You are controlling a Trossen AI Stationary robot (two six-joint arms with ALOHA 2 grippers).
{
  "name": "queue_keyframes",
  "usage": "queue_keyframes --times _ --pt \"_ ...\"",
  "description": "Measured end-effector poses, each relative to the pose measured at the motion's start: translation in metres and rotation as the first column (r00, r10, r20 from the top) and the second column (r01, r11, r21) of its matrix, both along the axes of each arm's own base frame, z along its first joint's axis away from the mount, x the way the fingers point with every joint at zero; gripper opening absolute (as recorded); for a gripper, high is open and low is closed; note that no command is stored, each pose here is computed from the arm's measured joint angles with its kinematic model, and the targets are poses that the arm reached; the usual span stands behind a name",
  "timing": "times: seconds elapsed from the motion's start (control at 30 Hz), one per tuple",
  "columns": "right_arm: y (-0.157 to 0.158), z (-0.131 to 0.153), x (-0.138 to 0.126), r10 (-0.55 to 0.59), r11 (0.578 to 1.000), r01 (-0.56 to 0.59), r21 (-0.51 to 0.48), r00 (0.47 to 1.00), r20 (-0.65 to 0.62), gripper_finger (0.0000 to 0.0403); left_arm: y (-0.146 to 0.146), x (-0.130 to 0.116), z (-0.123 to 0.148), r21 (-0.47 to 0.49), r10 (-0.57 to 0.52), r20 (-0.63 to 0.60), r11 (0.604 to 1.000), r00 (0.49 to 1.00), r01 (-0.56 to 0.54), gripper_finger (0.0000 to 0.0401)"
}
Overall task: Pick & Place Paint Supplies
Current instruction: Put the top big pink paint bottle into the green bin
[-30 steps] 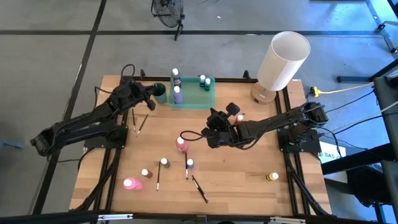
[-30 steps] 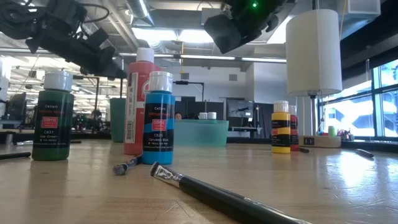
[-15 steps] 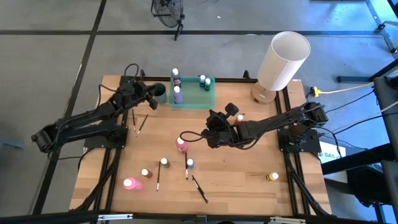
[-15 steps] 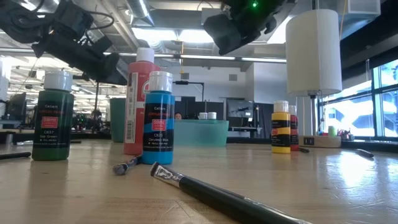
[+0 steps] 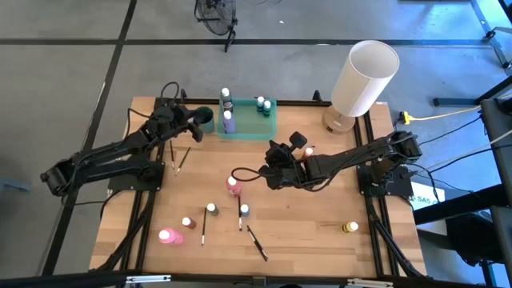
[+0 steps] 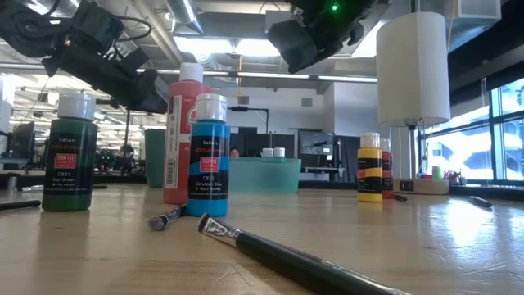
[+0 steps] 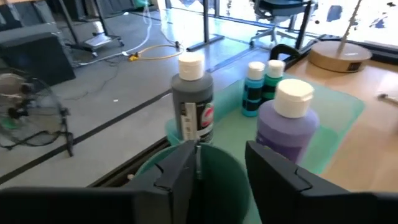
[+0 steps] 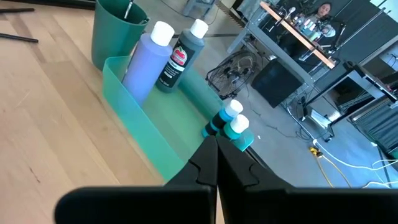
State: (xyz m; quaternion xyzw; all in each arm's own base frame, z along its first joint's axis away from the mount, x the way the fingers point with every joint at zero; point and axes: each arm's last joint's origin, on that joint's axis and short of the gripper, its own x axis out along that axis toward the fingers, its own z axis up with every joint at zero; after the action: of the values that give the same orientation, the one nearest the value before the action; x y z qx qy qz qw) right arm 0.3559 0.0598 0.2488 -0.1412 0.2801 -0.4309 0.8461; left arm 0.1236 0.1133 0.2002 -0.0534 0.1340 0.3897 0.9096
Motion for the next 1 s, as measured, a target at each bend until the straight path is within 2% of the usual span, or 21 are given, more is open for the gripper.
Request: queue_keyframes --times 0.13,0.23,0.43,0.57,0.7,0.83,0.9,1.0 --pt "0.0 0.0 0.0 0.001 1.0 -0.001 0.001 1.0 -0.002 0.0 -0.004 0.0 0.002 -0.083 -0.099 -0.01 0.992 0.995 0.098 0.0162" --pt "0.0 0.0 0.0 0.001 1.0 -0.001 0.0 1.0 -0.005 0.0 -0.008 -0.001 0.018 -0.138 -0.163 -0.038 0.978 0.986 0.156 0.0169" --pt "-0.001 -0.001 -0.001 0.001 1.0 -0.001 0.001 1.0 -0.012 0.0 -0.027 -0.007 0.048 -0.313 -0.283 -0.071 0.917 0.956 0.248 0.017" --pt "-0.001 -0.002 0.0 0.025 0.999 -0.024 0.035 0.999 -0.021 0.0 -0.043 -0.012 0.052 -0.488 -0.304 -0.11 0.846 0.946 0.215 0.0171" --pt "-0.001 -0.002 0.0 0.027 0.999 -0.026 0.038 0.999 -0.021 0.0 -0.061 -0.024 0.041 -0.69 -0.341 -0.214 0.716 0.916 0.106 0.0171" --pt "-0.002 -0.002 0.0 0.025 0.999 -0.024 0.038 0.999 -0.02 0.0 -0.073 -0.032 0.034 -0.777 -0.344 -0.286 0.63 0.894 -0.006 0.0167" --pt "-0.003 -0.002 0.0 0.022 0.999 -0.021 0.038 1.0 -0.02 0.0 -0.076 -0.032 0.034 -0.785 -0.331 -0.3 0.619 0.895 -0.034 0.0163" --pt "-0.005 -0.002 0.001 0.016 0.999 -0.015 0.038 1.0 -0.02 0.0 -0.081 -0.03 0.033 -0.779 -0.328 -0.314 0.625 0.891 -0.044 0.0156"
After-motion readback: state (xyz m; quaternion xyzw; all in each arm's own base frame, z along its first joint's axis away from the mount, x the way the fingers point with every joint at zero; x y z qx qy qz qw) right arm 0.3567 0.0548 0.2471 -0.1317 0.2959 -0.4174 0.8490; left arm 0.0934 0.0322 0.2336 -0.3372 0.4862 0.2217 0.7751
